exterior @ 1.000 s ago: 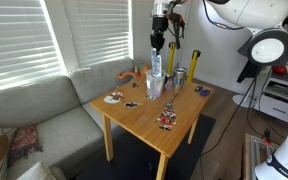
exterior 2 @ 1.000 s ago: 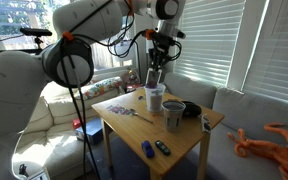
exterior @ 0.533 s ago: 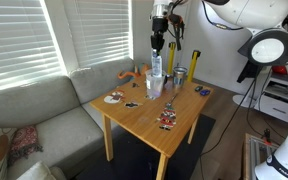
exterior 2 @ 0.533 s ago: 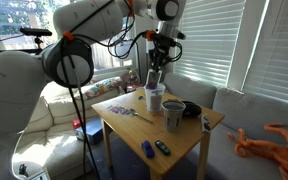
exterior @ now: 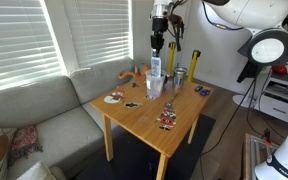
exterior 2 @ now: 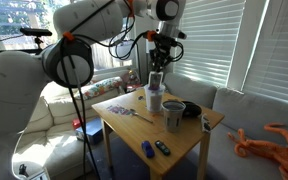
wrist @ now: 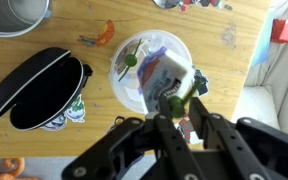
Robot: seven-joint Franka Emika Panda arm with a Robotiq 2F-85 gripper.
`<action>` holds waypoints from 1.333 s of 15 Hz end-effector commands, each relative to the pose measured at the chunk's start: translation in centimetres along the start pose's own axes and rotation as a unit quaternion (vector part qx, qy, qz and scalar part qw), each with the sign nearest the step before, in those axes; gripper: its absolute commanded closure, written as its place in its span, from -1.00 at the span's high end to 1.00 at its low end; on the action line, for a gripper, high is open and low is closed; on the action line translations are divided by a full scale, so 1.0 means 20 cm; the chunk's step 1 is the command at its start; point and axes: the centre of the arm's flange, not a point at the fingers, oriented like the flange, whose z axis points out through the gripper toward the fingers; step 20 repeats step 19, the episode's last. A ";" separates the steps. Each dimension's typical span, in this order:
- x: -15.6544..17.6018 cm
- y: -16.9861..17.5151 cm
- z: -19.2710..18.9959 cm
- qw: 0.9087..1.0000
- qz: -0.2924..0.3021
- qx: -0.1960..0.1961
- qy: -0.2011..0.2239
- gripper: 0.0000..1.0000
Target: Pick up the silver cup from the clear cup and put it on the table, pick up both white and purple packets with green lids and put them in the clear cup one by one
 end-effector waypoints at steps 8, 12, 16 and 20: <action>-0.05 0.00 -0.04 1.000 -0.017 0.001 0.012 1.00; -0.06 -0.01 -0.05 1.000 -0.027 -0.004 0.015 1.00; -0.01 0.00 -0.04 1.000 -0.020 -0.002 0.013 1.00; -0.01 -0.01 -0.04 1.000 -0.021 -0.002 0.013 1.00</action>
